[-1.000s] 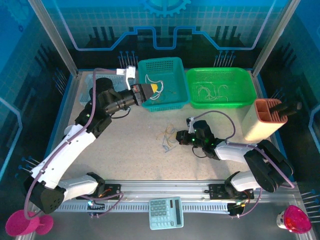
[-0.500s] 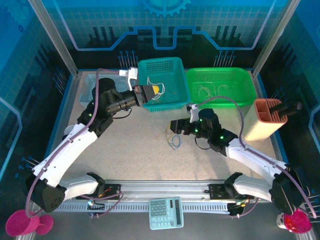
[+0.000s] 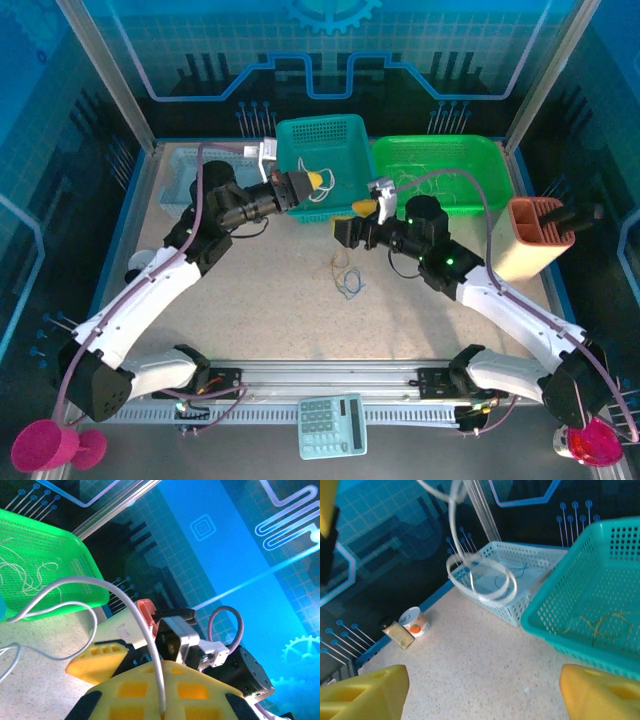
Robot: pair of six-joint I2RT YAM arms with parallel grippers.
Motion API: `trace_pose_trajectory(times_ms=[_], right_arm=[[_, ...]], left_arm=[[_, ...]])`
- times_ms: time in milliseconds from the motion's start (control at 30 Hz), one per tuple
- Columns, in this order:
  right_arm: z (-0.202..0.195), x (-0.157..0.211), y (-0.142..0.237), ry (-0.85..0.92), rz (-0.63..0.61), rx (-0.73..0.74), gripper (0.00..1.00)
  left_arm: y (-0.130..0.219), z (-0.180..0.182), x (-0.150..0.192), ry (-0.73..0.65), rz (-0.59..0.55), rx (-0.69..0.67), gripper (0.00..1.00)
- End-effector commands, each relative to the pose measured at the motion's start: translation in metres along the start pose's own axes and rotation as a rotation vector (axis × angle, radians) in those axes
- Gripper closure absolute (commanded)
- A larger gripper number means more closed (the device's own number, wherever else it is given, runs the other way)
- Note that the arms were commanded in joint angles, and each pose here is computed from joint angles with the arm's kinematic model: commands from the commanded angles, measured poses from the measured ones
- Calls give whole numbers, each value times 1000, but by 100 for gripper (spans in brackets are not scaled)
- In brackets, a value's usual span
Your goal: Untangle the cables
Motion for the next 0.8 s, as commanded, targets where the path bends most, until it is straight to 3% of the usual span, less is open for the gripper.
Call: trace_pose_trajectory(times_ms=[0, 367, 400, 533, 633, 767], right_arm=[[4, -34, -6, 59, -83, -19, 21], [-20, -58, -50, 36, -112, -3, 23], [-25, -55, -54, 20, -104, 0, 27], [-42, -45, -65, -44, -117, -2, 72], [-47, -20, -66, -78, -82, 3, 94], [-47, 14, -64, -123, -38, -1, 98]], left_arm=[[-1, -9, -2, 43, 6, 65, 100], [0, -12, -1, 64, 9, 79, 100], [0, -13, -1, 67, 9, 82, 100], [0, -19, -2, 75, 9, 110, 100], [1, -31, -7, 68, -5, 148, 100], [2, -46, -13, 58, -27, 203, 100]])
Point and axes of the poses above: each hand's point on the last joint's axis, 136 mm out from that joint toward the fingers, its own y axis back along the fingers, its own z axis along the line the jaws close on, x = y × z, the point moved 1 cm from there along y, back along the fingers, and after that the axes turned 12 degrees about y, right-handed, at the moved point
